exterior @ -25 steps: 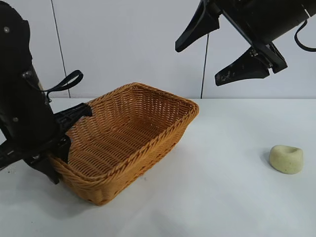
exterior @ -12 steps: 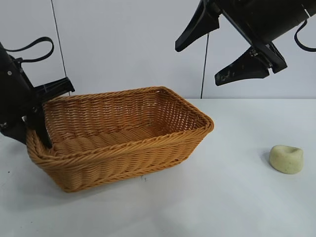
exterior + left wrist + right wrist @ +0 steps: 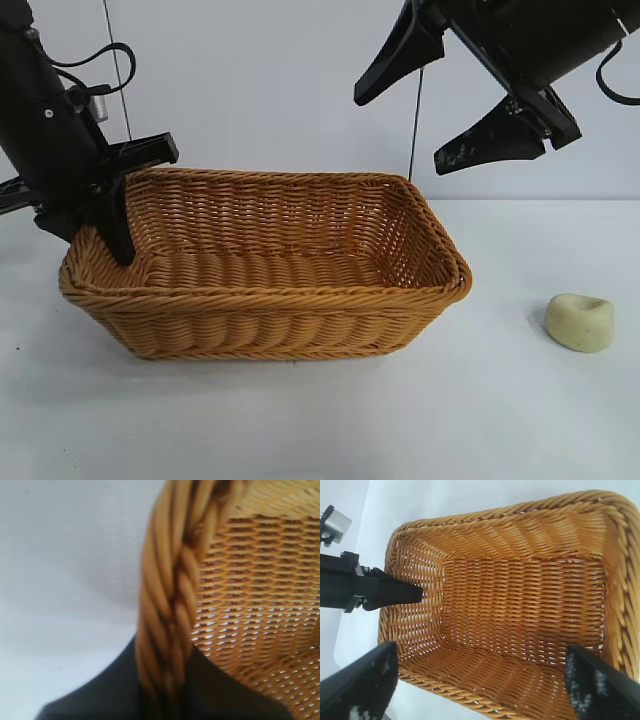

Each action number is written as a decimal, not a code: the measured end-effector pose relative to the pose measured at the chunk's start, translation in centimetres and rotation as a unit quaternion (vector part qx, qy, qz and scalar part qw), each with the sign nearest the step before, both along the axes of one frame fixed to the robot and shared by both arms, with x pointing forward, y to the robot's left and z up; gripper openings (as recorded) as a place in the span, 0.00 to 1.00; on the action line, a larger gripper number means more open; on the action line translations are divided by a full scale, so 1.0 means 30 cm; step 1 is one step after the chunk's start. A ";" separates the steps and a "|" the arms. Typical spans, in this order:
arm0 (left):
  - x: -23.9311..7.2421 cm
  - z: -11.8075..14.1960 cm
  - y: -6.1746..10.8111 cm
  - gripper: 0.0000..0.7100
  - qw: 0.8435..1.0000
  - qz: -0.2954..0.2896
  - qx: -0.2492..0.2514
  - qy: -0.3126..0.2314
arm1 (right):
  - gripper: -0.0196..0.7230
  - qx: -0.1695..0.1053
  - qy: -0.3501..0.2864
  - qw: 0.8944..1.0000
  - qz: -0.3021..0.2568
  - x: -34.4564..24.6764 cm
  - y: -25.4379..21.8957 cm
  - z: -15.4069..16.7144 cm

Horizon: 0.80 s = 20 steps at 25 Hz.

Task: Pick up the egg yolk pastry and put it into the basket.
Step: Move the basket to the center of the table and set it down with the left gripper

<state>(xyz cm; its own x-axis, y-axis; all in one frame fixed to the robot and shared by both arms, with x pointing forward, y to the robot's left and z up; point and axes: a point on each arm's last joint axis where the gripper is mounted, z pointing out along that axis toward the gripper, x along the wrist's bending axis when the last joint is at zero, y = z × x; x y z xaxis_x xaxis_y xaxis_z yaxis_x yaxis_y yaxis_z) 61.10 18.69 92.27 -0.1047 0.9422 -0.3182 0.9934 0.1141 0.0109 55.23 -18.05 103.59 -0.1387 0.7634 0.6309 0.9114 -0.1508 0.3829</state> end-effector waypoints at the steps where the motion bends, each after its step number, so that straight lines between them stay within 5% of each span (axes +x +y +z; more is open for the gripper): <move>1: 0.003 -0.010 -0.001 0.13 1.000 0.001 -0.001 0.000 | 0.89 0.000 0.001 1.000 0.001 -0.001 0.000 0.000; 15: 0.010 -0.029 -0.006 0.17 1.000 0.006 -0.007 0.000 | 0.89 0.001 0.004 1.000 0.005 -0.004 0.002 -0.001; 17: 0.010 -0.029 -0.006 0.33 1.000 0.006 -0.007 0.000 | 0.89 0.001 0.004 1.000 0.005 -0.004 0.002 -0.001; 20: 0.010 -0.029 -0.006 0.71 1.000 0.007 -0.008 -0.001 | 0.89 0.001 0.004 1.000 0.005 -0.004 0.002 -0.001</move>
<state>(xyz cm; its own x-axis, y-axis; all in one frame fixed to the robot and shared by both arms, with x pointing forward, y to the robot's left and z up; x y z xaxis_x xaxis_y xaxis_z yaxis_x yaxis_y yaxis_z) 61.42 18.50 91.42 -0.1174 0.9356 -0.3330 0.9917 0.1281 0.0103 55.12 -18.00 103.58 -0.1404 0.7605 0.6339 0.9160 -0.1432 0.3747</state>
